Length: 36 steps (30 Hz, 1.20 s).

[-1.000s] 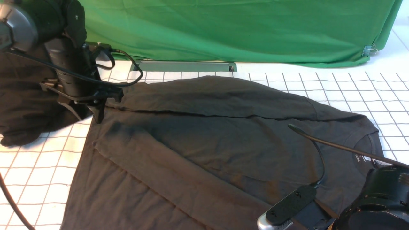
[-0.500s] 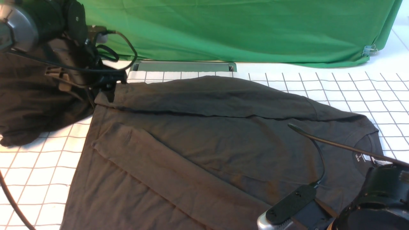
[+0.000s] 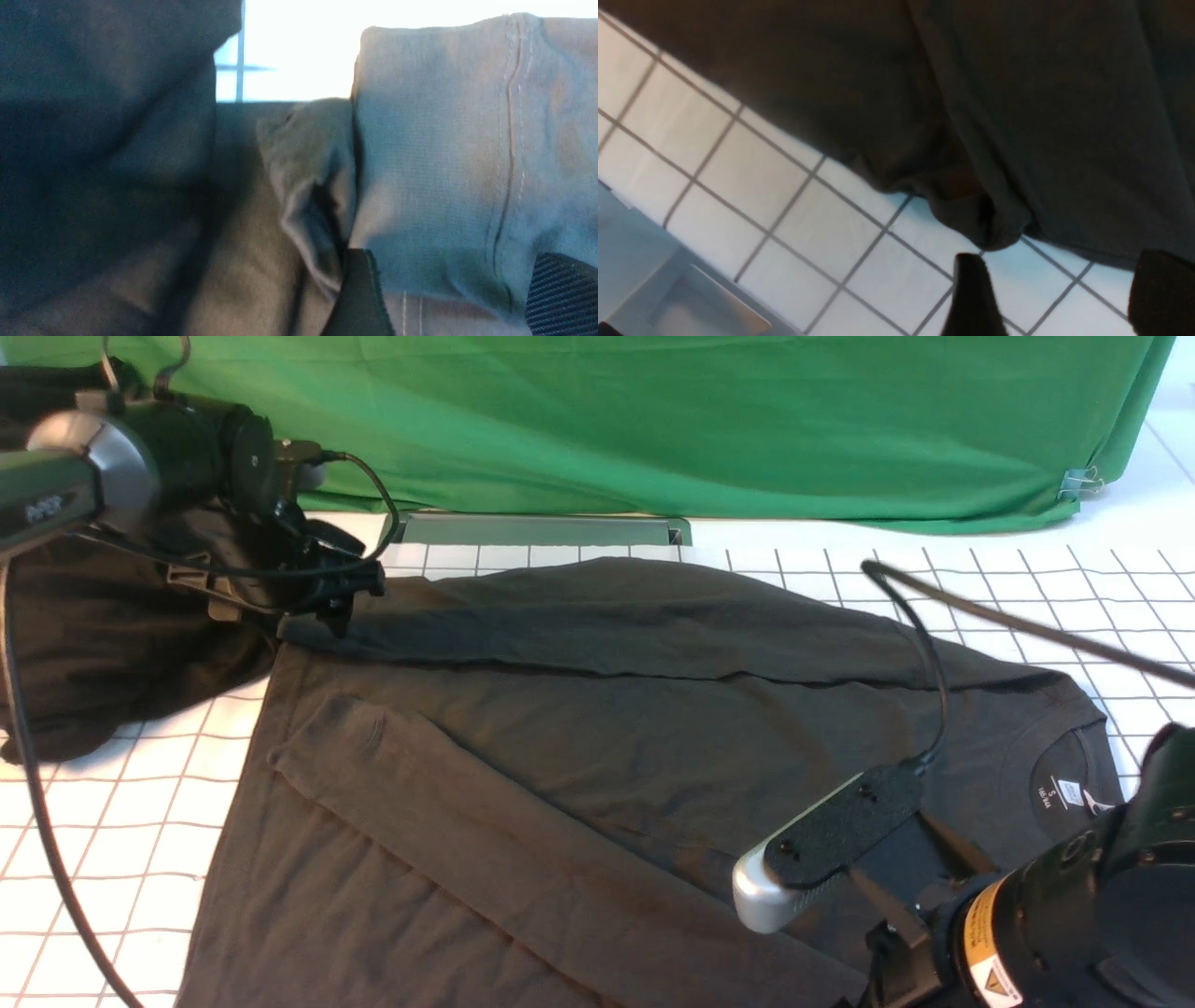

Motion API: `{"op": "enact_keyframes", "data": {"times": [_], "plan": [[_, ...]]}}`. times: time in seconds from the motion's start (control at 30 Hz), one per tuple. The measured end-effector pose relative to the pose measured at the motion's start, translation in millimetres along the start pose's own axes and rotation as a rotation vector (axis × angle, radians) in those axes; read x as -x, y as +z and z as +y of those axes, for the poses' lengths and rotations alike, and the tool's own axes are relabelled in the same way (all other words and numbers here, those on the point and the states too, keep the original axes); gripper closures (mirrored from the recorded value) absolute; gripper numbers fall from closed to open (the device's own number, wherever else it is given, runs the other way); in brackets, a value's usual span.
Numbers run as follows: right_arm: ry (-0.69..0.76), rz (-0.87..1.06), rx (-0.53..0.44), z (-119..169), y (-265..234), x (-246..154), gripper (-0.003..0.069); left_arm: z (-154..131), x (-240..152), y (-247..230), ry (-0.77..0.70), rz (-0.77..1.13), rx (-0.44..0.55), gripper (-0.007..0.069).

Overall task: Fold a long-sleeved shirt over a white checkered tablecloth.
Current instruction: 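Grab the top left corner of the dark shirt with the left gripper, then fold the left side of the dark shirt inward over its body with the left gripper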

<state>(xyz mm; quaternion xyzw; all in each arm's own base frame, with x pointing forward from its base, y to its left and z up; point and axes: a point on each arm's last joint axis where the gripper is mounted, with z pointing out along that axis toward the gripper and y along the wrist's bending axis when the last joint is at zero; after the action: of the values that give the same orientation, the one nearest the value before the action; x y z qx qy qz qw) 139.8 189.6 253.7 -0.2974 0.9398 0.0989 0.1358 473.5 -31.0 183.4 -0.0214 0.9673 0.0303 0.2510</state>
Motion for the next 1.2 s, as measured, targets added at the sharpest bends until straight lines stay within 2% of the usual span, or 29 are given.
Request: {"op": "enact_keyframes", "data": {"times": [0.33,0.43,0.5,0.6,0.63,0.67,0.73,0.9,1.07,1.2], "plan": [[0.0,-0.009,0.003,-0.1,-2.3,-0.3,0.0234,1.2,0.2,13.8,-0.003,-0.035,0.022,0.0185],[-0.002,-0.009,0.003,-0.1,-2.3,-0.3,0.0234,0.7,1.5,14.8,-0.002,-0.052,0.017,0.0219],[-0.002,-0.009,0.003,-0.1,-2.3,-0.3,0.0234,0.6,1.3,15.9,-0.001,-0.052,0.016,0.0269],[-0.002,-0.009,0.003,-0.1,-2.3,-0.3,0.0234,0.5,0.7,17.4,0.001,-0.049,0.017,0.0417],[-0.002,-0.009,0.003,-0.1,-2.3,-0.3,0.0234,0.5,0.7,17.4,0.001,-0.049,0.017,0.0428],[-0.002,-0.009,0.003,-0.1,-2.3,-0.3,0.0232,0.4,0.7,17.4,0.005,-0.049,0.016,0.0515],[-0.001,-0.01,0.003,-0.1,-2.3,-0.2,0.0232,0.6,-0.4,17.4,0.026,-0.037,0.018,0.0584],[-0.002,-0.01,0.003,-0.1,-2.3,-0.2,0.0232,1.0,-1.1,15.9,0.052,-0.025,0.021,0.0601],[-0.008,-0.013,-0.004,-0.7,-2.3,0.0,0.0232,2.0,5.0,-7.1,0.032,-0.039,0.009,0.0601],[-0.05,-0.027,-0.058,-5.6,-2.5,1.4,0.0232,1.6,9.3,-36.8,-0.014,-0.038,-0.027,0.0601]]}}
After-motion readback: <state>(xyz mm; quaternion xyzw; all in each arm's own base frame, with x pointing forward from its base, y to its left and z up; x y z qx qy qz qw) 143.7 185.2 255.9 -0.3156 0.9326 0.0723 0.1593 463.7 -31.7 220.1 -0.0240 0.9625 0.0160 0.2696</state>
